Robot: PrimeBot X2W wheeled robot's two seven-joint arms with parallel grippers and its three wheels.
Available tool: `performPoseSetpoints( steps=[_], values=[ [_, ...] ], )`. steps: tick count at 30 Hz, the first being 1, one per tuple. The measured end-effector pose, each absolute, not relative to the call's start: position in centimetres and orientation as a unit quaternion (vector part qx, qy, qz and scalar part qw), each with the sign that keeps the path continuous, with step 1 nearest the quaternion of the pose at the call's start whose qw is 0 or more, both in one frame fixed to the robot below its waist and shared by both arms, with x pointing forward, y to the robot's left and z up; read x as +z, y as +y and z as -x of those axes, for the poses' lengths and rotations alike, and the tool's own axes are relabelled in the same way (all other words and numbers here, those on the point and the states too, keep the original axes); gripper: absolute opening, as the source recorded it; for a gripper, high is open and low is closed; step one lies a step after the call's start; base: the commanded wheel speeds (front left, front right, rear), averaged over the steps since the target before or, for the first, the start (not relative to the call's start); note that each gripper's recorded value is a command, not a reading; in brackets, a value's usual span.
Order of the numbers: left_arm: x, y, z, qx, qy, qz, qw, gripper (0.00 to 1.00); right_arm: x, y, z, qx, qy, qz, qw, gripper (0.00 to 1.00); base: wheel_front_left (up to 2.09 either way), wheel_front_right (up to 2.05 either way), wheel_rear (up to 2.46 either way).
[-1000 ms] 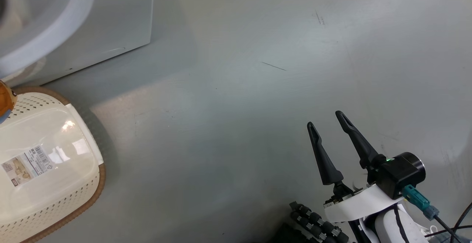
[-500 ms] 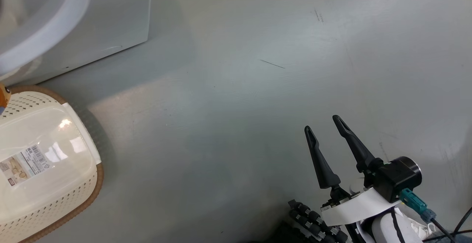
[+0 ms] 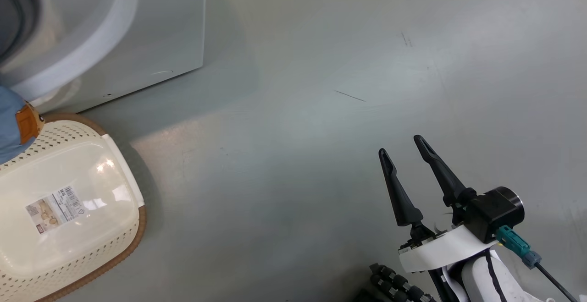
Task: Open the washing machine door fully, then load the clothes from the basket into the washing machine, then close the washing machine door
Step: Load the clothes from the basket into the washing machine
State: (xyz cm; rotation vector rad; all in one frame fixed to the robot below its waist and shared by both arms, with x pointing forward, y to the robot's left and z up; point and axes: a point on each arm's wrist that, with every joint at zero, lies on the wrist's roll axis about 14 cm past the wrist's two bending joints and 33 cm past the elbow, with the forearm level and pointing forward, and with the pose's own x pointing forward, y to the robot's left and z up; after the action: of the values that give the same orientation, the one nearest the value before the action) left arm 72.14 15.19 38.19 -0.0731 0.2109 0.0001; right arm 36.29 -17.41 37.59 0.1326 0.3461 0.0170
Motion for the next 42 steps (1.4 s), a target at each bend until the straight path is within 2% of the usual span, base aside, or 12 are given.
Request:
performPoseSetpoints(
  steps=[18, 42],
  values=[
    [40.2, 15.3, -67.7, 0.01, 0.1, 0.047, 0.994, 1.0, 39.8, -14.8, -38.7, 0.059, 0.122, -0.084, 0.987, 1.0, 0.0, 0.0, 0.0],
    [38.6, 16.1, -60.7, 0.009, 0.121, 0.077, 0.99, 1.0, 40.5, -12.3, -41.1, 0.117, 0.097, -0.085, 0.985, 1.0, 0.0, 0.0, 0.0]
  ],
)
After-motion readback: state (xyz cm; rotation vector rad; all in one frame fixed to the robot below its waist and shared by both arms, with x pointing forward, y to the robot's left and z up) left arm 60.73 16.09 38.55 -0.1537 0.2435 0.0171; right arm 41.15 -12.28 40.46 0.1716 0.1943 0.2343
